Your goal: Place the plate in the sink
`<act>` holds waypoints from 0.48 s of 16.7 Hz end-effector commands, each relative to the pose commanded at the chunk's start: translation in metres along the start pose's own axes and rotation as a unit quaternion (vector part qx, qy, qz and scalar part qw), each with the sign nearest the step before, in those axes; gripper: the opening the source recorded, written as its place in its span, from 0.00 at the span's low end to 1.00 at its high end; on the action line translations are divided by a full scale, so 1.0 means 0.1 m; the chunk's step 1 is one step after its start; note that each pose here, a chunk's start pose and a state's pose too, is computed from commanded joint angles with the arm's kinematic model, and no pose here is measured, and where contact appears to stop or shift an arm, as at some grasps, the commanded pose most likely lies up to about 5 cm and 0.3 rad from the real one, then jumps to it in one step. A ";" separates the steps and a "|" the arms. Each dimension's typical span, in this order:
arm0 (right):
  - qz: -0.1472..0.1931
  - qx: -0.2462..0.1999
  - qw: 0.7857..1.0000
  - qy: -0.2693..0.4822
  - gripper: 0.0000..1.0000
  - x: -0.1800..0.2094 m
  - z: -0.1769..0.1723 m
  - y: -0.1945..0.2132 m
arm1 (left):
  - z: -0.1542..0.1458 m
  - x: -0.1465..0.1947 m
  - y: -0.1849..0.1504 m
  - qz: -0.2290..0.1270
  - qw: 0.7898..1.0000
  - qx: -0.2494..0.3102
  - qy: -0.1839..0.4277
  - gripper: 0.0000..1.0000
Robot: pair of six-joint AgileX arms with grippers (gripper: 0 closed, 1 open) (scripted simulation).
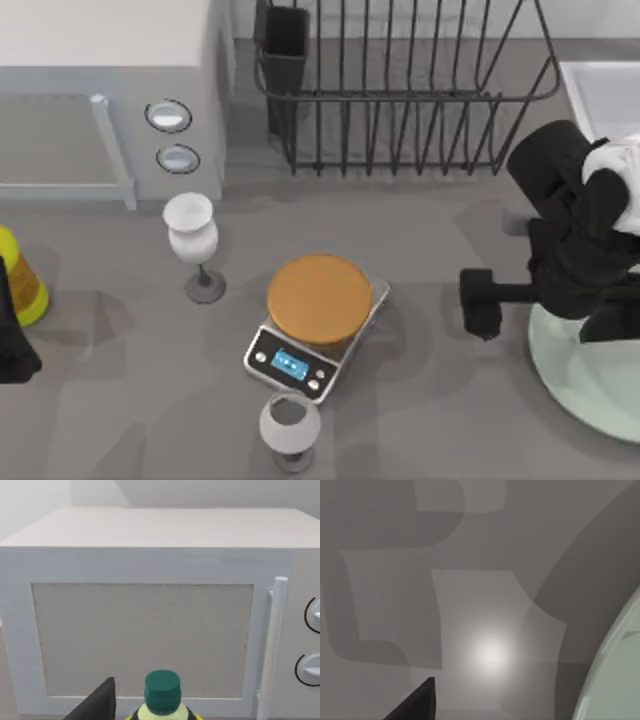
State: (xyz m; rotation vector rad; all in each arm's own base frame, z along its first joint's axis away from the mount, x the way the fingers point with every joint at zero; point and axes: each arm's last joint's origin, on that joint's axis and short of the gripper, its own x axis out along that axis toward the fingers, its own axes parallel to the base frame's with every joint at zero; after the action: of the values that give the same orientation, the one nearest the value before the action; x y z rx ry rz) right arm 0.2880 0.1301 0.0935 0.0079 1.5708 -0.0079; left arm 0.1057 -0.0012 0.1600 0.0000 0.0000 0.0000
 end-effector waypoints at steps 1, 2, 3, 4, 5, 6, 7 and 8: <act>0.000 0.000 1.000 0.000 1.00 0.00 0.00 0.00 | 0.00 0.00 0.00 0.000 1.000 0.000 0.000 1.00; 0.000 0.000 1.000 0.000 1.00 0.00 0.00 0.00 | 0.00 0.00 0.00 0.000 1.000 0.000 0.000 1.00; 0.000 0.000 1.000 0.000 1.00 0.00 0.00 0.00 | 0.00 0.00 0.00 0.000 1.000 0.000 0.000 1.00; 0.000 0.000 1.000 0.000 0.92 0.00 0.00 0.00 | 0.00 0.00 0.00 0.000 1.000 0.000 0.000 1.00; 0.000 0.000 1.000 0.000 0.85 0.00 0.00 0.00 | 0.00 0.00 0.00 0.000 1.000 0.000 0.000 1.00; 0.000 0.000 1.000 0.000 0.77 0.00 0.00 0.00 | 0.00 0.00 0.00 0.000 1.000 0.000 0.000 1.00; 0.000 0.000 1.000 0.000 0.70 0.00 0.00 0.00 | 0.00 0.00 0.00 0.000 1.000 0.000 0.000 1.00; 0.000 0.000 1.000 0.000 0.62 0.00 0.00 0.00 | 0.00 0.00 0.00 0.000 1.000 0.000 0.000 1.00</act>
State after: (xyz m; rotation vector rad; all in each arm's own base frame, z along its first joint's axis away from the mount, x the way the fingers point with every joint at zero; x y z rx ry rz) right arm 0.2880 0.1301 0.0935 0.0079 1.5708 -0.0079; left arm 0.1057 -0.0012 0.1600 0.0000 0.0000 0.0000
